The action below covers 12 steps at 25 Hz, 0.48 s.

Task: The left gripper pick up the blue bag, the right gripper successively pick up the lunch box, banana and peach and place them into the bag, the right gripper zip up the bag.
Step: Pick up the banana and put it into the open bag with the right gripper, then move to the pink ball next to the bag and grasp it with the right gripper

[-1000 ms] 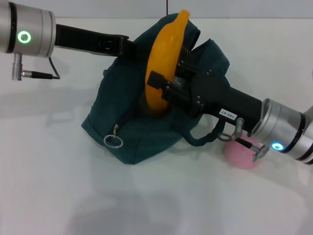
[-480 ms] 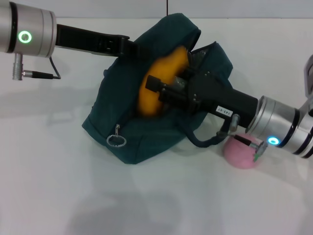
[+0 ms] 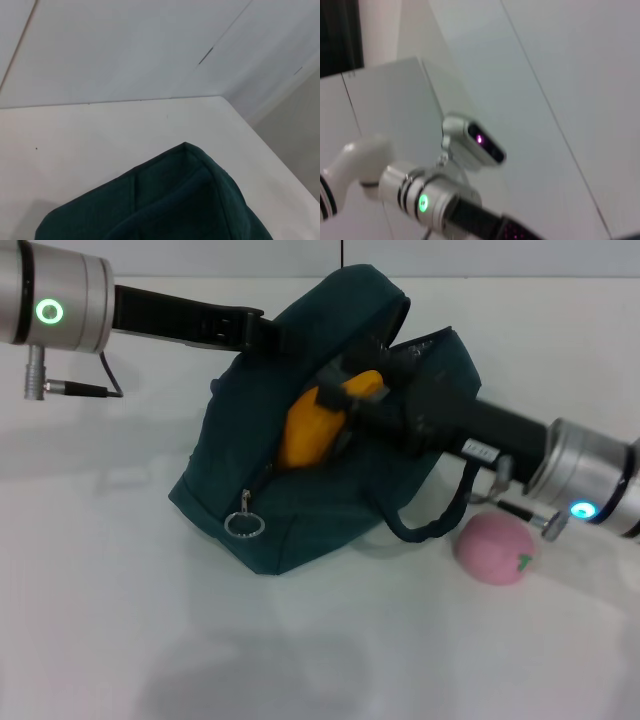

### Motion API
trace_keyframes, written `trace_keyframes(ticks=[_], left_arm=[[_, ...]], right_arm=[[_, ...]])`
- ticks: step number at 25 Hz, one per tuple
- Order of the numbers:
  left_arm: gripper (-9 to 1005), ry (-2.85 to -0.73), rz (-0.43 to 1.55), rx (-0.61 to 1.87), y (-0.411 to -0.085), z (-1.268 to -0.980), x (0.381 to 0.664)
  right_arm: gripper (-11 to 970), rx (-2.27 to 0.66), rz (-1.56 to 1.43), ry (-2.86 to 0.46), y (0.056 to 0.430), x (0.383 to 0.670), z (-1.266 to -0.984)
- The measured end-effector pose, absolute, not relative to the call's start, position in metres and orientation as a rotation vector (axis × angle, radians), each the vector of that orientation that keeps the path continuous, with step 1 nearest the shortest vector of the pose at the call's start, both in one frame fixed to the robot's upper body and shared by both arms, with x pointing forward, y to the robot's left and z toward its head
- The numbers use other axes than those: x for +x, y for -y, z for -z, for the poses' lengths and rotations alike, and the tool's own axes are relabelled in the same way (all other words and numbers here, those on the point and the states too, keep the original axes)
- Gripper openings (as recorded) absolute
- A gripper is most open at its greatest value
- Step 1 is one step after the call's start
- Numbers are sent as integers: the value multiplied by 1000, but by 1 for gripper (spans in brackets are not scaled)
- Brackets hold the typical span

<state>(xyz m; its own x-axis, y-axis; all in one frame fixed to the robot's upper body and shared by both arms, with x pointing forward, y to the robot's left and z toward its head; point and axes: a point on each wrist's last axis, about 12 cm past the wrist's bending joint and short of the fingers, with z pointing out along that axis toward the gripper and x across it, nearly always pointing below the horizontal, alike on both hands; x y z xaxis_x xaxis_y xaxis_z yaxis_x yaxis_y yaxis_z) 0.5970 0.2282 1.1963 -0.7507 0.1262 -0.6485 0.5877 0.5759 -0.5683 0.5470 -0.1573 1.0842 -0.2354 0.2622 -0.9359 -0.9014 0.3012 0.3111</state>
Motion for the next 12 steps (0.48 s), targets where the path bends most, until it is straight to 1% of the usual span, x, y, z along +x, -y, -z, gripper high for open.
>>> trace_keyframes(ticks=[4,9,12], left_arm=[[56,-2254,1091,565,-229,-1197,597],[56,-2245,1090,579,-226,-1201,600],[56,-2242,1083,580,-226,-1203,602]], right_arm=[[650,-623,-1207,-1333,170,554,-1092],[647,-604,-1088,-1398,188,573,-1092],[645,-616,-1064,-1381,202,575,-1096]])
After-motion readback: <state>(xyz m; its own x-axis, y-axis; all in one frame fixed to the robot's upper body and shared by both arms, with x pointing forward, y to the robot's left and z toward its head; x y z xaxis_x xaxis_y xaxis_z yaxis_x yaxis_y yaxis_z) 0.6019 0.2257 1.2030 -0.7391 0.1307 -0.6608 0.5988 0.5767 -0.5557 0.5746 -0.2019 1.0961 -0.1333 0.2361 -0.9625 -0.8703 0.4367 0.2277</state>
